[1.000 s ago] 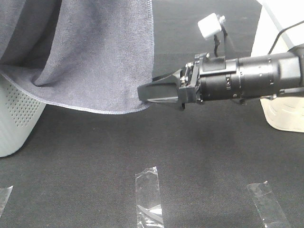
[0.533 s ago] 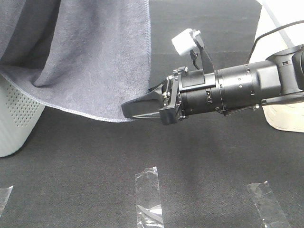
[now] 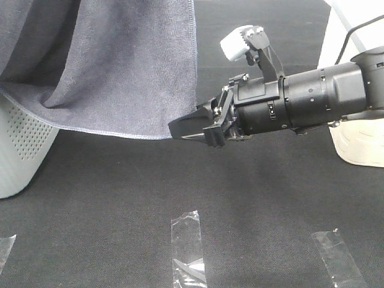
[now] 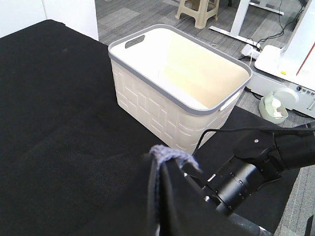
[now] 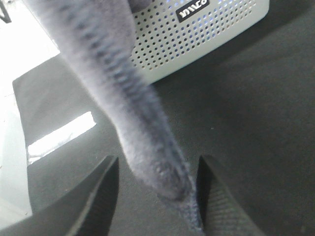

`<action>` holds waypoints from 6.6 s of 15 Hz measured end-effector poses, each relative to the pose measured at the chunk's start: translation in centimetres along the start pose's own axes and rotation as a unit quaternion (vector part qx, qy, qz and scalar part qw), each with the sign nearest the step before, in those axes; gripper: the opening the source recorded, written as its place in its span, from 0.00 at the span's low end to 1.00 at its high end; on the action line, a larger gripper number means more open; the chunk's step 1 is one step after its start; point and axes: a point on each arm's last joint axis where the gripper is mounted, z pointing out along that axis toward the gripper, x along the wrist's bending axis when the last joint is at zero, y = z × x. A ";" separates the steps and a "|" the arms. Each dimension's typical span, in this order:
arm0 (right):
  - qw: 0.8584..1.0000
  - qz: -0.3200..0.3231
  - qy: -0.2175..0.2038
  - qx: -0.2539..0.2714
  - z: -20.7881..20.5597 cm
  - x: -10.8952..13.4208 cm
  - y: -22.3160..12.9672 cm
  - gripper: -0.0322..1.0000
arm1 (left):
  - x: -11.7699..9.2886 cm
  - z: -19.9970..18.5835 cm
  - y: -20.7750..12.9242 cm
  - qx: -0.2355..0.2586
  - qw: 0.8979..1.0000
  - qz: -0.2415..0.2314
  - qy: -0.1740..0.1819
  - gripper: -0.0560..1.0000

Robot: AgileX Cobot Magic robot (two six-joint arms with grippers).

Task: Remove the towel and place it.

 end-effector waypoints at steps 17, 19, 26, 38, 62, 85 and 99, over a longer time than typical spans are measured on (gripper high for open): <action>0.990 0.108 -0.063 0.059 -3.5 1.5 3.7 0.03 | 3.6 1.3 -1.5 0.071 0.985 0.009 0.156 0.05; 0.977 0.115 -0.101 0.145 -4.7 1.4 5.3 0.03 | 5.0 3.4 -2.5 0.102 0.978 -0.017 0.180 0.05; 0.908 0.127 -0.341 0.209 -12.2 -2.6 10.8 0.03 | 9.6 13.9 -7.0 0.123 0.973 -0.050 0.188 0.05; 0.812 -0.112 -0.517 -0.246 -20.0 -8.6 27.5 0.03 | 18.4 11.3 0.6 -0.483 0.820 0.119 0.283 0.05; 0.899 0.154 -0.401 0.081 -8.3 -18.1 14.5 0.03 | 24.0 21.4 -16.4 0.152 0.942 -0.164 0.252 0.05; 0.892 0.160 -0.371 0.203 -13.5 -12.3 18.1 0.03 | 21.2 17.5 -9.6 0.249 0.937 -0.147 0.194 0.05; 0.866 0.277 -0.270 0.317 -16.4 0.5 4.0 0.03 | 3.6 12.0 -18.2 0.466 0.865 -0.126 0.139 0.05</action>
